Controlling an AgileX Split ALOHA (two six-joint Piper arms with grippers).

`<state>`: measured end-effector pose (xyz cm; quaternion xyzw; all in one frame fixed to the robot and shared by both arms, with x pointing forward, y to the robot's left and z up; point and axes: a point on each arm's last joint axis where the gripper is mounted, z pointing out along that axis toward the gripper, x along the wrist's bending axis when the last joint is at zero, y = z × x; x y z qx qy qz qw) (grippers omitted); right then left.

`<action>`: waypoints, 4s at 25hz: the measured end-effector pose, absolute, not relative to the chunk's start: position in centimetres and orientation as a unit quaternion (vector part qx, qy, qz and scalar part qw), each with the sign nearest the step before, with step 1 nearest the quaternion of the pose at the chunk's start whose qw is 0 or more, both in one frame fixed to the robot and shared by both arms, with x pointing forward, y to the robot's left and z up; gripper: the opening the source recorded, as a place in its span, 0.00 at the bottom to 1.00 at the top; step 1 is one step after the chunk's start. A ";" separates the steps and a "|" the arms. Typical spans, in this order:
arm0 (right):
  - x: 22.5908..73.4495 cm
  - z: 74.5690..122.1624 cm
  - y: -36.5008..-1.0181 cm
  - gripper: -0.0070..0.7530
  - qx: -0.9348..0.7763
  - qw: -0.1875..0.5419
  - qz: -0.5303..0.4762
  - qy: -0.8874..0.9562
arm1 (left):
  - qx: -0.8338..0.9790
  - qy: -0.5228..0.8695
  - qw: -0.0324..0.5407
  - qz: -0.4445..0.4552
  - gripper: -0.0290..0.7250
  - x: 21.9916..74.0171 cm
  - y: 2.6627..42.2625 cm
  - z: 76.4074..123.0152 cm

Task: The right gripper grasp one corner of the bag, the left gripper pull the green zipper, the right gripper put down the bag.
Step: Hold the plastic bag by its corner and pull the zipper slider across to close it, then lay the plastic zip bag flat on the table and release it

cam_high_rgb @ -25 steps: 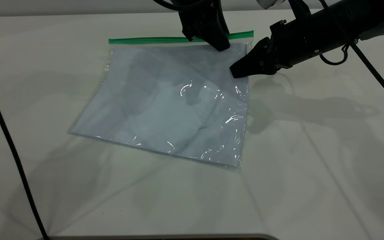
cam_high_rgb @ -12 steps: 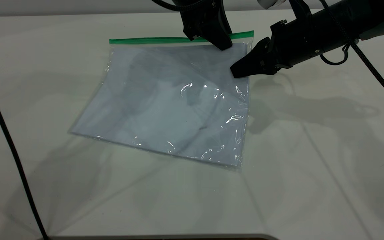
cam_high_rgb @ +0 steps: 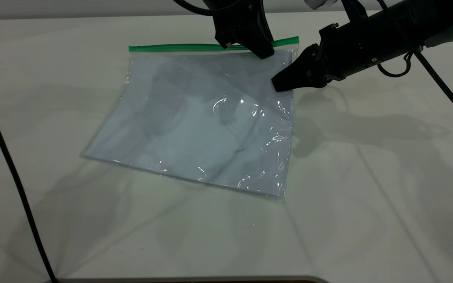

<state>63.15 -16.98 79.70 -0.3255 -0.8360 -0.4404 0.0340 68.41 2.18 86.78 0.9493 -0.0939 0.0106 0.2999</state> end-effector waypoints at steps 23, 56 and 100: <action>64.3 81.3 -22.3 0.06 -0.389 0.067 -0.523 -0.755 | 0.945 -0.048 0.322 0.020 0.12 70.0 4.2 87.2; 64.9 81.5 -22.4 0.06 -0.414 0.056 -0.535 -0.734 | 0.969 0.044 0.229 -0.080 0.15 71.7 14.3 84.6; 65.6 79.9 -25.0 0.87 -0.537 0.011 -0.418 -0.732 | 0.932 0.270 0.224 -0.095 0.77 74.0 17.6 87.3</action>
